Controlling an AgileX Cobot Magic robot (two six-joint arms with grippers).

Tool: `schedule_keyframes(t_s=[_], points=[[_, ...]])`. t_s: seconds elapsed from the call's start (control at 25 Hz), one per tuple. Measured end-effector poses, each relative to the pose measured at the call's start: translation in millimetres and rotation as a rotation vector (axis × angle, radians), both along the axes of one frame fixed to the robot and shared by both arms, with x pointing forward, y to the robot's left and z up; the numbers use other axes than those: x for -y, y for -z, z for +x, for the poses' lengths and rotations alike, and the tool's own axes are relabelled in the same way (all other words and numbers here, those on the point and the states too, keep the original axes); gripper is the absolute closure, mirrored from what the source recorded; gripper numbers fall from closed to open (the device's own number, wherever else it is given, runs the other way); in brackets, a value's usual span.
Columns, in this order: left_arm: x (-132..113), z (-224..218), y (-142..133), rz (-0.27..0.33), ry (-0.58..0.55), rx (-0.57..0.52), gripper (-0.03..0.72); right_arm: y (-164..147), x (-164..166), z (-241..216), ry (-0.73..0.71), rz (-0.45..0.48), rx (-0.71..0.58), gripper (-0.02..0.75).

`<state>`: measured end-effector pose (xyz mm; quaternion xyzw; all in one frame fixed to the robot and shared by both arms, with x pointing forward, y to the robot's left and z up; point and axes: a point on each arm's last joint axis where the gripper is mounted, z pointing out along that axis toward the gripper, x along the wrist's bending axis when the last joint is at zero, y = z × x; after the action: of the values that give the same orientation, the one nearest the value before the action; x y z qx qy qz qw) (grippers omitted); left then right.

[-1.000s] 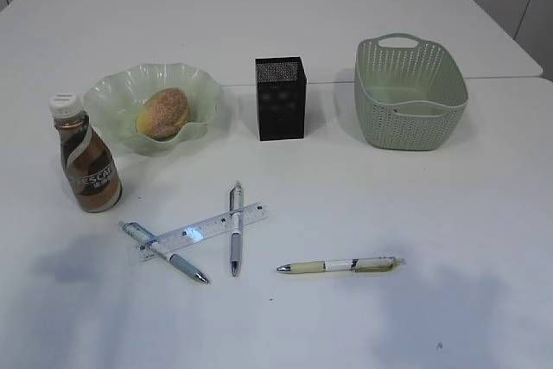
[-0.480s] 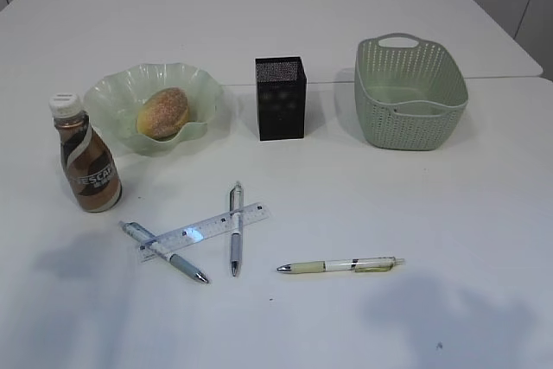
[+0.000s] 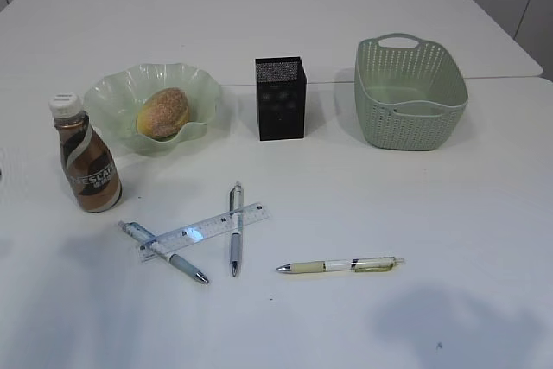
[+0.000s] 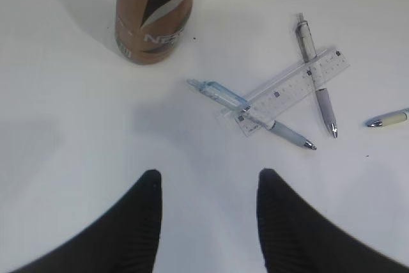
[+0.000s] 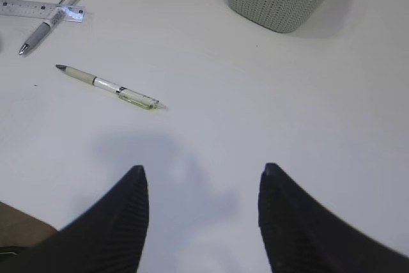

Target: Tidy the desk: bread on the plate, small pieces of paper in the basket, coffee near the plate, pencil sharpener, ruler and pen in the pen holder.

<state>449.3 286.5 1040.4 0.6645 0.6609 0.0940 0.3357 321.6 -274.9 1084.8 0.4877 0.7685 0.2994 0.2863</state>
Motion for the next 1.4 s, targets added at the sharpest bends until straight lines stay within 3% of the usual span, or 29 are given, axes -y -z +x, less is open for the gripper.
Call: schedule_keyframes(t_s=[0.2, 0.56, 1.4], points=[[3.2, -0.3, -0.8, 0.005, 0.055, 0.020, 0.347, 8.6, -0.3, -0.1, 0.001, 0.010, 0.006, 0.299], [36.3, -6.0, -0.6, 0.042, 0.271, 0.042, 0.347, 15.0, 6.7, -15.1, -0.002, 0.036, 0.090, 0.299], [38.7, -7.3, -0.1, 0.053, 0.302, 0.042, 0.347, 31.0, 6.7, -15.1, -0.005, 0.032, 0.088, 0.299]])
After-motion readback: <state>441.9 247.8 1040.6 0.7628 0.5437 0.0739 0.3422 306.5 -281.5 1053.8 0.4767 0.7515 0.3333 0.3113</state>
